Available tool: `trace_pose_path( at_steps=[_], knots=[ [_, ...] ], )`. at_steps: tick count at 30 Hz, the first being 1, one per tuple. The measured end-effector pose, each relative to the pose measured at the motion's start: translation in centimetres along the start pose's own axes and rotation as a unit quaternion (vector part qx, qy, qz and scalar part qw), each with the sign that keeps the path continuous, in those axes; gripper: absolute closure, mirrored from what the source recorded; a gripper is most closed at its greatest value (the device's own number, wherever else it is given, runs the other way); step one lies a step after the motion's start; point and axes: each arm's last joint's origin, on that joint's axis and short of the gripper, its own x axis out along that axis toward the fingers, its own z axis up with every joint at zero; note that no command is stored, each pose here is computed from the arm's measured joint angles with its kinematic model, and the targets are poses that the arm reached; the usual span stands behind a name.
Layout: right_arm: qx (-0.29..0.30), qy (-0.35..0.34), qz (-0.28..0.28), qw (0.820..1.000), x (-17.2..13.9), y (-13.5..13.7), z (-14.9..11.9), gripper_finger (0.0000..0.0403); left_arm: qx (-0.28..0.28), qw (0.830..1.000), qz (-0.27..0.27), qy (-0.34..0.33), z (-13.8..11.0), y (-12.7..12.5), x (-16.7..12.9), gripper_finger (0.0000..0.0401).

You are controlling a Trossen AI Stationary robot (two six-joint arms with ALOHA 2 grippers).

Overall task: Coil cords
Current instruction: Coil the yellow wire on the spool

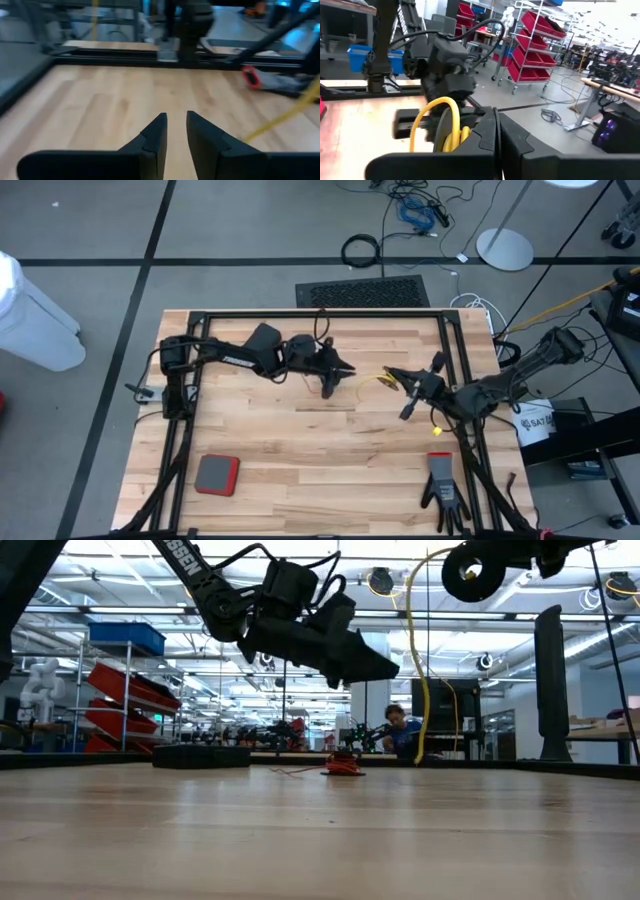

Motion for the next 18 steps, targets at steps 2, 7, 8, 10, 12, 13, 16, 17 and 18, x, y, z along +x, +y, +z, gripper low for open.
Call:
trace_pose_path(
  at_steps=[2,7,8,10,12,13,16,17,18],
  knots=[
    [-0.001,-0.003,-0.004,1.0,-0.3,-0.2,0.2,0.0403,0.0,1.0,-0.024,0.0,0.0,-0.5,0.1,0.0321],
    [-0.005,-0.007,0.0,1.0,-0.7,-0.6,0.5,0.0403,0.011,0.998,-0.062,-0.008,0.2,-1.8,0.4,0.0321],
    [-0.006,-0.007,0.001,1.0,-0.7,-0.6,0.5,0.0403,0.014,0.998,-0.066,-0.007,0.2,-2.0,0.4,0.0321],
    [-0.006,-0.007,0.002,1.0,-0.8,-0.6,0.5,0.0403,0.022,0.997,-0.072,-0.007,0.2,-2.3,0.5,0.0321],
    [-0.005,-0.007,0.003,1.0,-0.8,-0.6,0.4,0.0403,0.024,0.996,-0.083,-0.008,0.2,-2.5,0.5,0.0321],
    [-0.005,-0.006,0.003,1.0,-0.8,-0.6,0.4,0.0403,0.025,0.996,-0.086,-0.008,0.2,-2.7,0.6,0.032],
    [-0.004,-0.003,0.003,1.0,-0.8,-0.5,0.3,0.0403,0.026,0.995,-0.1,-0.006,0.1,-3.3,0.7,0.0301],
    [-0.003,-0.003,0.004,1.0,-0.8,-0.5,0.3,0.0403,0.026,0.994,-0.102,-0.005,0.1,-3.5,0.7,0.0289],
    [-0.003,-0.003,0.004,1.0,-0.8,-0.5,0.3,0.0403,0.026,0.994,-0.104,-0.005,0.1,-3.6,0.8,0.0275]
  ],
)
